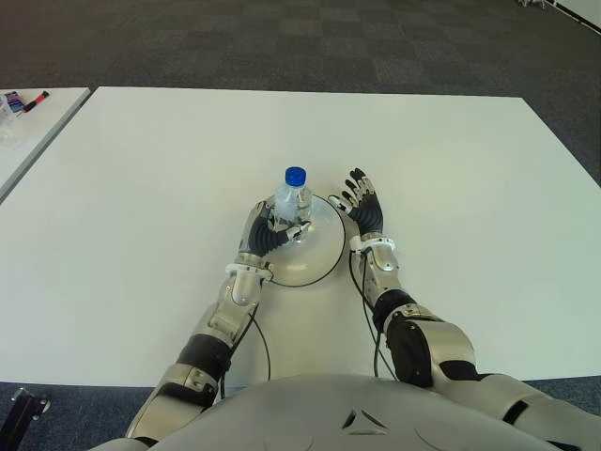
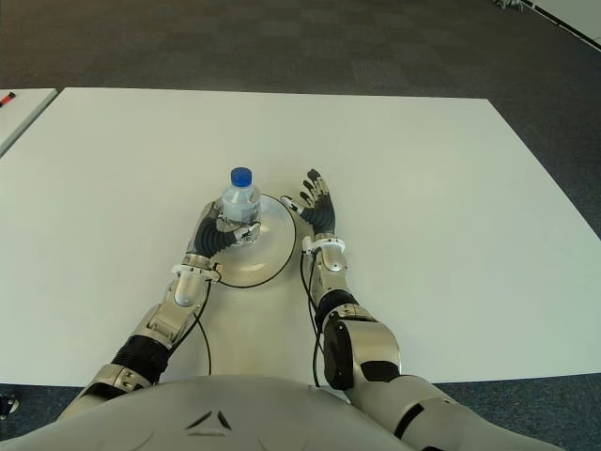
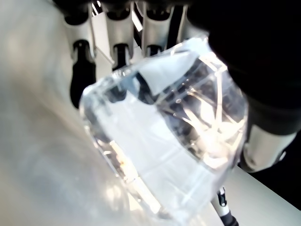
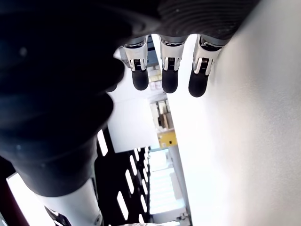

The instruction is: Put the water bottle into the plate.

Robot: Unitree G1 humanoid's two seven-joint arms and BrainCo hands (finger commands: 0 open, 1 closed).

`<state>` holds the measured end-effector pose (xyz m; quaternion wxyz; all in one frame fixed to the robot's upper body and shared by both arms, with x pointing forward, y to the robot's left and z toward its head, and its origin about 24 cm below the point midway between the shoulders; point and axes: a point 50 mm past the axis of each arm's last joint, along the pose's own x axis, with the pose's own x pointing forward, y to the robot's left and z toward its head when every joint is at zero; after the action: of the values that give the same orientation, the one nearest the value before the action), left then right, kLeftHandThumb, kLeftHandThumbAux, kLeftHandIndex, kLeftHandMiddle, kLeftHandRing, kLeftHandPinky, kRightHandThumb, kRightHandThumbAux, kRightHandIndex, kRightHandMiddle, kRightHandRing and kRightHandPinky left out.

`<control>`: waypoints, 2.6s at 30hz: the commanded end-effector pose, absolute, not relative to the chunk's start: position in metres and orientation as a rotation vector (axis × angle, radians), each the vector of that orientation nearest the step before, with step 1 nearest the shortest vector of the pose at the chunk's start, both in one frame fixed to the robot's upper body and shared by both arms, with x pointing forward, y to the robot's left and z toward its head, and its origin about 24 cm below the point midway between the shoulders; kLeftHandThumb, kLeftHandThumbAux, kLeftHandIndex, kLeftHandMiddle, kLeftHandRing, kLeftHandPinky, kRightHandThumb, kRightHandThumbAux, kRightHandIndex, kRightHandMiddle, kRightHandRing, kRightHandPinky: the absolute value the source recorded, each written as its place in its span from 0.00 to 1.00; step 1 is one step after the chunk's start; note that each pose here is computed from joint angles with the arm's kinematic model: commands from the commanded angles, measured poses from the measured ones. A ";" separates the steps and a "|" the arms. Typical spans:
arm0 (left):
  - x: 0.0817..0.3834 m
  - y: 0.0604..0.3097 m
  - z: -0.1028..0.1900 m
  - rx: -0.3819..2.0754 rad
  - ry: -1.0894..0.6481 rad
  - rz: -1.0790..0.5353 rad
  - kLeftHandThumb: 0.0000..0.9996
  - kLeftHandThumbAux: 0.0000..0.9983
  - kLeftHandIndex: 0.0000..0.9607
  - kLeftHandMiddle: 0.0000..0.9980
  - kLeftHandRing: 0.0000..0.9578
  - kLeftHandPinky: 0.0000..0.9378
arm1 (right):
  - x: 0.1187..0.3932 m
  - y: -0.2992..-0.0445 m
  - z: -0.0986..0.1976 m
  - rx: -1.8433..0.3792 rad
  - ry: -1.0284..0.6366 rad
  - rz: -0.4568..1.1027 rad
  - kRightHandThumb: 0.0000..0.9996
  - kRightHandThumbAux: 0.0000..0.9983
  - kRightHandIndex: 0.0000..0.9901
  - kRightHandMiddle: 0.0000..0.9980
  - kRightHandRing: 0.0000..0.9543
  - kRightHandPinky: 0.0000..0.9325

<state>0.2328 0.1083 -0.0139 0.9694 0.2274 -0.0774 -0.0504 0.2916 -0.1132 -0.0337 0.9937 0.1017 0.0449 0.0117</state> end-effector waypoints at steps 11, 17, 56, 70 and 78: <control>0.229 0.109 -0.020 0.484 -0.165 -0.107 0.79 0.69 0.44 0.72 0.91 0.93 | 0.269 -0.109 -0.062 0.213 0.250 0.004 0.14 0.90 0.09 0.09 0.09 0.14; 0.229 0.109 -0.019 0.496 -0.196 -0.103 0.72 0.71 0.46 0.88 0.93 0.94 | 0.269 -0.109 -0.062 0.213 0.252 0.004 0.13 0.90 0.09 0.09 0.09 0.14; 0.228 0.110 -0.013 0.684 -0.326 -0.173 0.00 0.58 0.00 0.00 0.00 0.00 | 0.269 -0.107 -0.062 0.235 0.256 0.002 0.16 0.87 0.08 0.09 0.10 0.16; 0.227 0.110 -0.010 0.691 -0.370 -0.147 0.00 0.45 0.00 0.00 0.00 0.00 | 0.269 -0.107 -0.063 0.241 0.263 0.001 0.18 0.87 0.08 0.09 0.10 0.16; 0.227 0.111 -0.010 0.688 -0.370 -0.152 0.00 0.45 0.00 0.00 0.00 0.00 | 0.270 -0.107 -0.063 0.245 0.266 -0.001 0.19 0.87 0.08 0.09 0.10 0.16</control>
<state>0.2295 0.1119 -0.0075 0.9233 0.3315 -0.1819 -0.0678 0.2918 -0.1135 -0.0334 0.9935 0.1041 0.0441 0.0090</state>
